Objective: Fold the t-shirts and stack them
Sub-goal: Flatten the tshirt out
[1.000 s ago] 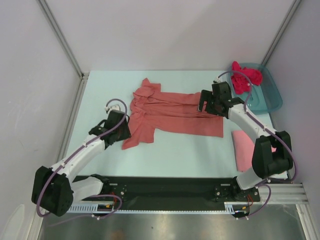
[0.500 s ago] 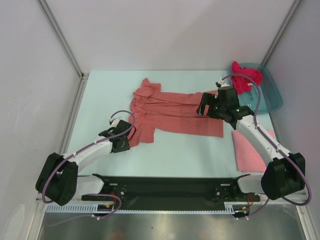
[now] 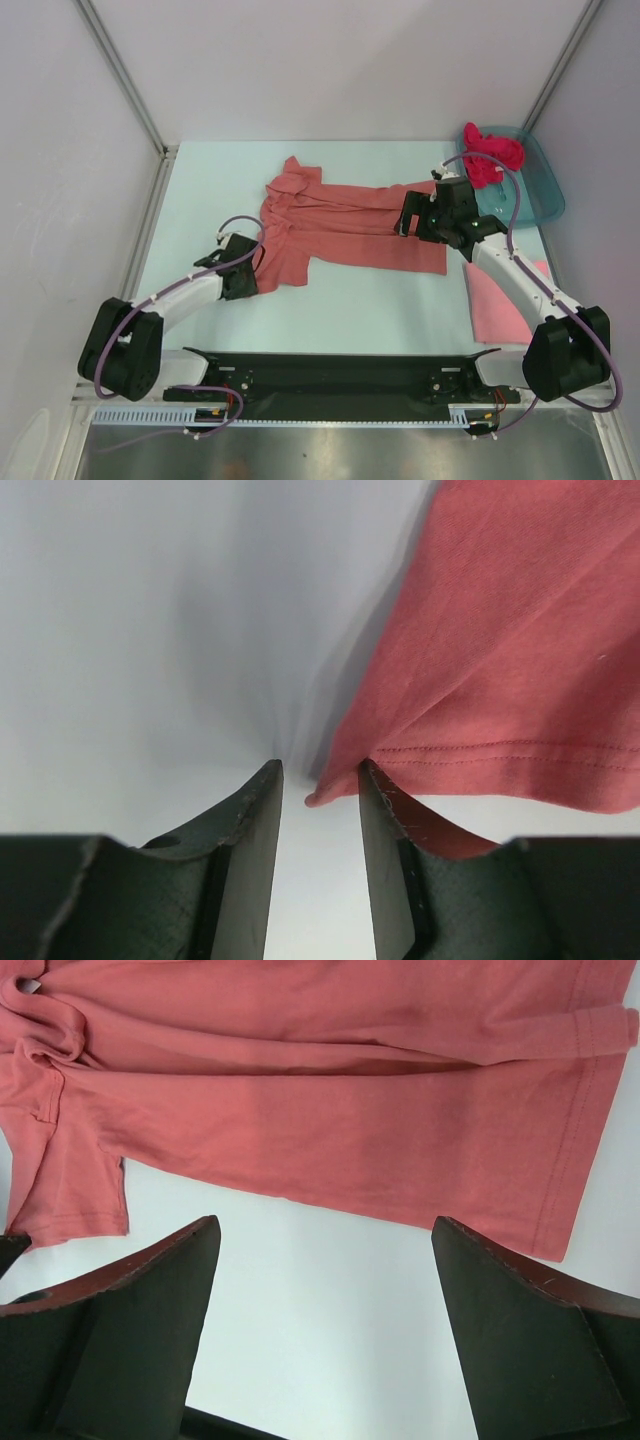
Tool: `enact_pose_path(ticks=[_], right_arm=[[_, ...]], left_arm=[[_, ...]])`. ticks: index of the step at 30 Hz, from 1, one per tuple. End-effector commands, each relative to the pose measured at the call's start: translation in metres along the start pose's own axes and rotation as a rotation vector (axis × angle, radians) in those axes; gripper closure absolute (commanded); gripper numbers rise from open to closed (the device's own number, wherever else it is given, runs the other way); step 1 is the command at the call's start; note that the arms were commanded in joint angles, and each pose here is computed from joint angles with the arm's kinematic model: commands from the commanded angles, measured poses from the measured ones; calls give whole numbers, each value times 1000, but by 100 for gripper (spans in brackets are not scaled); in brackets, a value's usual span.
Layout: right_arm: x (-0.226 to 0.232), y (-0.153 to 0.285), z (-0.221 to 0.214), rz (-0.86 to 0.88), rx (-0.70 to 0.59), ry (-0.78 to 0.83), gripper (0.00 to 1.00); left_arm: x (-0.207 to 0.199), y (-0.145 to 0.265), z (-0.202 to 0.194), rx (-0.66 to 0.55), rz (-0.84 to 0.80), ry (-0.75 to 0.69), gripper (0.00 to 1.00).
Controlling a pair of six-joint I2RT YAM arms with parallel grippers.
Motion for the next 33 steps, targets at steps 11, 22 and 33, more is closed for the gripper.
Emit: enact_pose_path(ticks=[11, 22, 33], right_arm=[[-3, 5, -10, -4, 4, -17, 7], [-62, 19, -64, -213, 69, -451, 21], [-80, 0, -92, -354, 1, -758, 37]], left_arm=[[-8, -1, 20, -24, -101, -11, 92], [-7, 34, 15, -14, -190, 139, 100], [-5, 60, 4, -36, -356, 204, 100]])
Point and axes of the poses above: each gripper's point midway between its finger pads, its own y axis back along the fingers, its own x axis along the line the jaws close on, z = x × y, the point moved 9 cm from there along y, back along the fingers, and after that the axes turned 3 degrees about y, right-handed, at the moved point
